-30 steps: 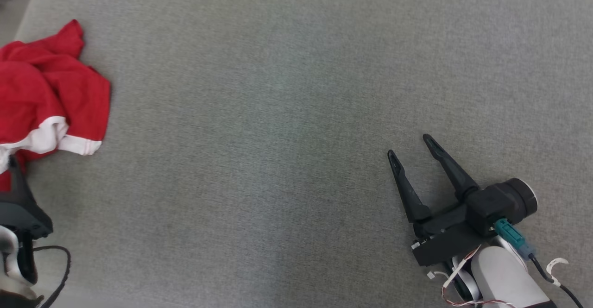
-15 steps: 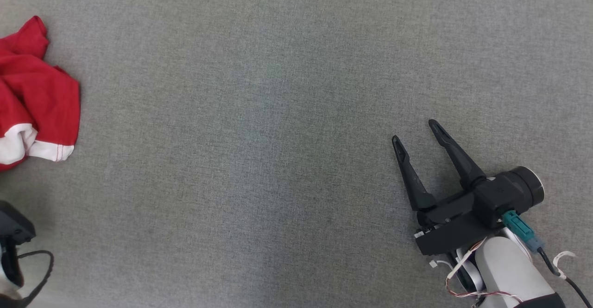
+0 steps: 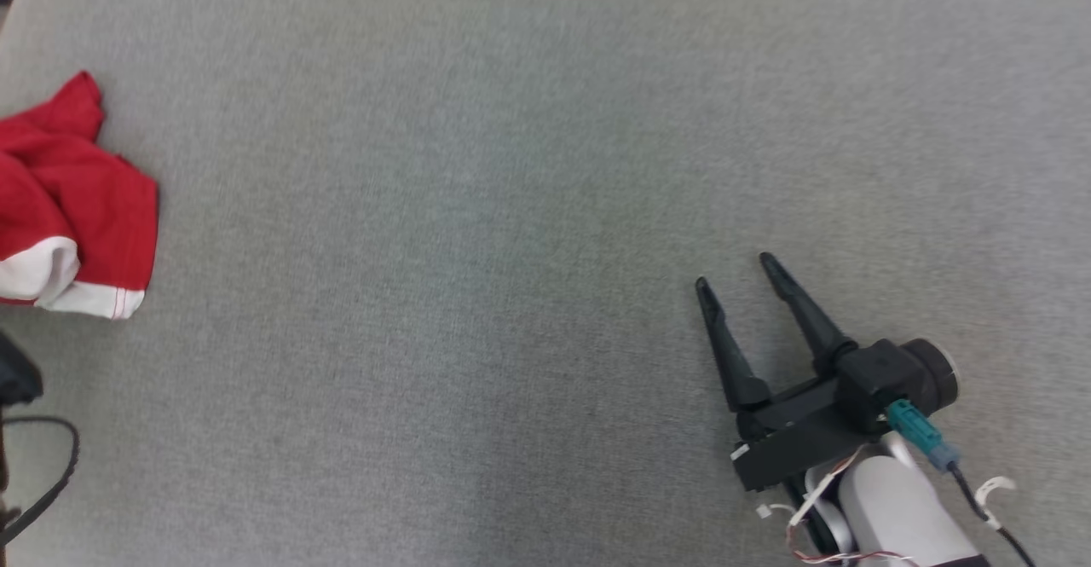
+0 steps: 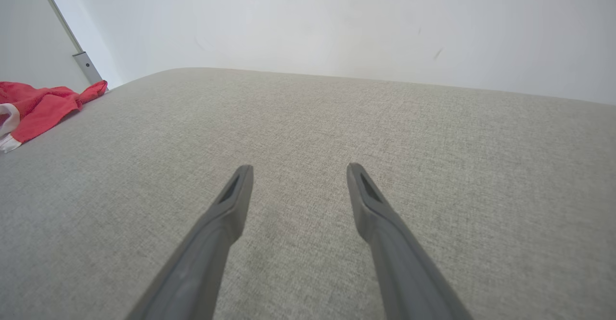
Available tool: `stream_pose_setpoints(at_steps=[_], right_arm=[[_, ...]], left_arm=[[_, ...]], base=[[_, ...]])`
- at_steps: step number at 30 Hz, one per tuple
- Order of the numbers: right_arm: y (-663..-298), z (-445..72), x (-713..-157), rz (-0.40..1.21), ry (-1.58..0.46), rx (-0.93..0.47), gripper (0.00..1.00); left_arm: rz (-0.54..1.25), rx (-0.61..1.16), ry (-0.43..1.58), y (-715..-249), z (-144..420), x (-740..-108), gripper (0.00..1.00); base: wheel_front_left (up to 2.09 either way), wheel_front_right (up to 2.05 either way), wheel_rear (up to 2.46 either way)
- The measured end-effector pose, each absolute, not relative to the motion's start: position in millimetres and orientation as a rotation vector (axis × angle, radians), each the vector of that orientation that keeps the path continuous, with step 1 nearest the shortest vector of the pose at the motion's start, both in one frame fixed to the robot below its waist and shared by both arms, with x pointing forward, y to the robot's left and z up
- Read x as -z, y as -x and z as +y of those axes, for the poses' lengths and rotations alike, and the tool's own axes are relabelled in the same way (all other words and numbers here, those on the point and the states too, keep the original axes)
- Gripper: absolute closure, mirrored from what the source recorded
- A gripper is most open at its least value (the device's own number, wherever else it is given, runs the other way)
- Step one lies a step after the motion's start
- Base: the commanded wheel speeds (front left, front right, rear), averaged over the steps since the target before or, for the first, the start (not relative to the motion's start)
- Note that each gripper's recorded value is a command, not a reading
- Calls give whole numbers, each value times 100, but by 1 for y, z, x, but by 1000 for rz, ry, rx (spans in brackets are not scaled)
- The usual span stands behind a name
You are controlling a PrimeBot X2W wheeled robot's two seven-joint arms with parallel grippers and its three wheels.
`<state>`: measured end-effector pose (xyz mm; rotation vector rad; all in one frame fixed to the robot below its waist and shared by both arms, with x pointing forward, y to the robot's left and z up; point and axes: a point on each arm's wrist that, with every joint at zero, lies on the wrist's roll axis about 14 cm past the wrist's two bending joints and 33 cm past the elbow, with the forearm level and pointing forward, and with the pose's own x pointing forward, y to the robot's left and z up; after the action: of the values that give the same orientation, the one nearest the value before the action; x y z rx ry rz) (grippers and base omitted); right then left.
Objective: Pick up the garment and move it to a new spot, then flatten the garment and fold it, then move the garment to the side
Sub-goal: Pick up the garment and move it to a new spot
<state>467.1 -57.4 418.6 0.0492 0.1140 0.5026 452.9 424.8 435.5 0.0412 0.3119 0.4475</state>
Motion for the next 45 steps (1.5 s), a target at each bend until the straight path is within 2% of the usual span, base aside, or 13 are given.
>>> stream_pose_setpoints(at_steps=[4,8,14,20,21,28,37,43,44,45], right_arm=[[-461,-60,-432,95,-69,-473,0],[-450,-68,-441,88,-86,-431,0],[-436,-95,-455,65,-99,-336,0],[-418,-123,-460,63,-97,-249,0],[-418,-123,-460,63,-97,-249,0],[-396,-154,-467,54,-92,-151,0],[-370,-192,-476,35,-85,-32,0],[-355,-213,-478,29,-83,38,0],[-354,-215,-479,28,-83,45,0],[-353,-217,-479,28,-84,52,0]], left_arm=[[240,-313,-91,-488,388,-464,100],[175,-118,-59,-522,307,-477,100],[147,124,19,-533,192,-474,100],[149,304,116,-520,100,-470,100],[149,304,116,-520,100,-470,100],[181,519,177,-487,7,-462,100],[150,845,256,-438,-103,-491,100],[135,954,289,-420,-143,-507,100],[132,960,289,-420,-146,-509,99],[132,958,285,-420,-148,-509,59]], base=[[0,0,0],[0,0,0],[0,0,0],[0,0,0],[0,0,0],[0,0,0],[0,0,0],[0,0,0],[0,0,0],[0,0,0]])
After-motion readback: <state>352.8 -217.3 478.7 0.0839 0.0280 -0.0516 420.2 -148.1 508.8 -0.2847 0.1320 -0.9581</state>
